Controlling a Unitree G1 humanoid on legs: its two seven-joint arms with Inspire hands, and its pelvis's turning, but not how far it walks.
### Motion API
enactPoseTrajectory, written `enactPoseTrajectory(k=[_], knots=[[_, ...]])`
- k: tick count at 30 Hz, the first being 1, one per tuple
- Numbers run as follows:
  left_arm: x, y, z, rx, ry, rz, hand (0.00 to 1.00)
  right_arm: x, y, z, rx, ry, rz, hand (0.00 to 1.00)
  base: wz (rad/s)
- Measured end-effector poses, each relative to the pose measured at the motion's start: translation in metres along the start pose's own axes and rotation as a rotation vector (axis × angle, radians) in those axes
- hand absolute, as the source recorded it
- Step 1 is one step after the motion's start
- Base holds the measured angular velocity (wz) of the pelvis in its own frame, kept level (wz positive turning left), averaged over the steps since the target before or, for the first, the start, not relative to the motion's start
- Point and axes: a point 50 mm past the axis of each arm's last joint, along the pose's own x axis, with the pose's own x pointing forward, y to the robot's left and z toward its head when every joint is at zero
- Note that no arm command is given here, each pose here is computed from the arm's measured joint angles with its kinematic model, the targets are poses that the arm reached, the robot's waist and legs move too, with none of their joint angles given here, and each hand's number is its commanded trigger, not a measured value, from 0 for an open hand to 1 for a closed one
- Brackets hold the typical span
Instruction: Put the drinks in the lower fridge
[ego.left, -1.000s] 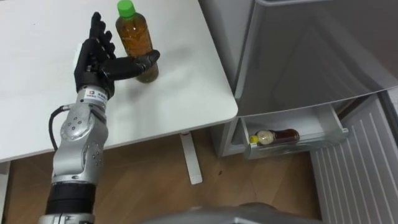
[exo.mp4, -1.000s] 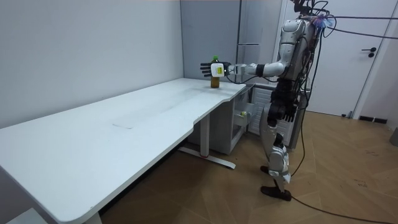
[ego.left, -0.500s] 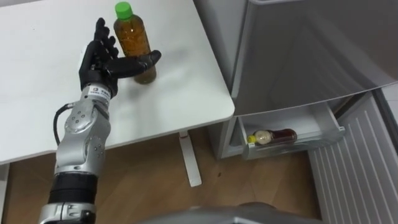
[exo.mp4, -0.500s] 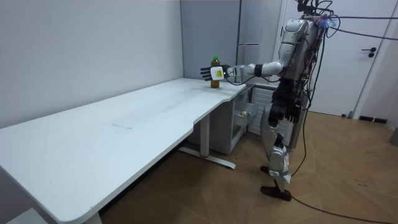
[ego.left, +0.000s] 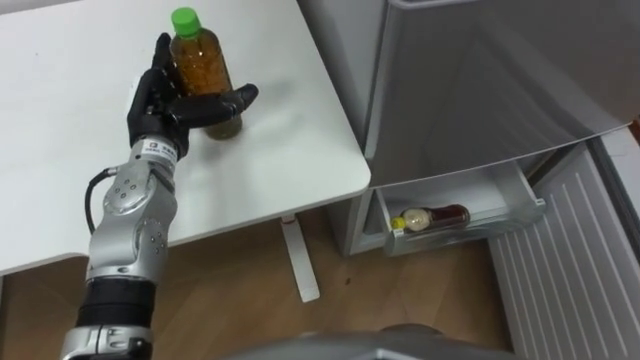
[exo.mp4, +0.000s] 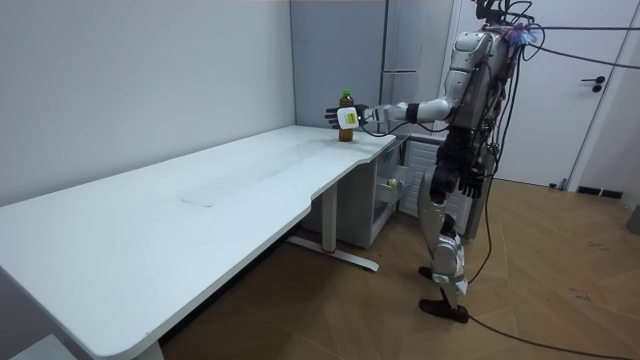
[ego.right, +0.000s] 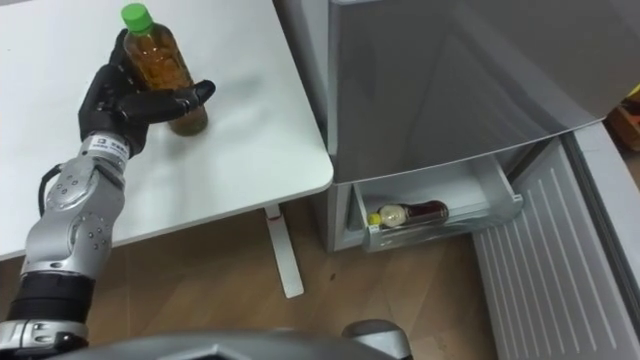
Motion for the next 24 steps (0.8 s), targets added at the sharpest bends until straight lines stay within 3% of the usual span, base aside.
enactPoseTrajectory(k=[1, 24], knots=[[0.0, 0.0005, 0.0001, 0.002, 0.001, 0.001, 1.0, 0.0, 0.0, 0.0002, 0.0, 0.0, 0.0, 0.0, 0.0], [0.0005, 0.0058, -0.0077, 0.013, 0.076, 0.027, 1.0, -0.0001, 0.0008, 0.0017, -0.013, 0.011, 0.002, 0.0, 0.0]])
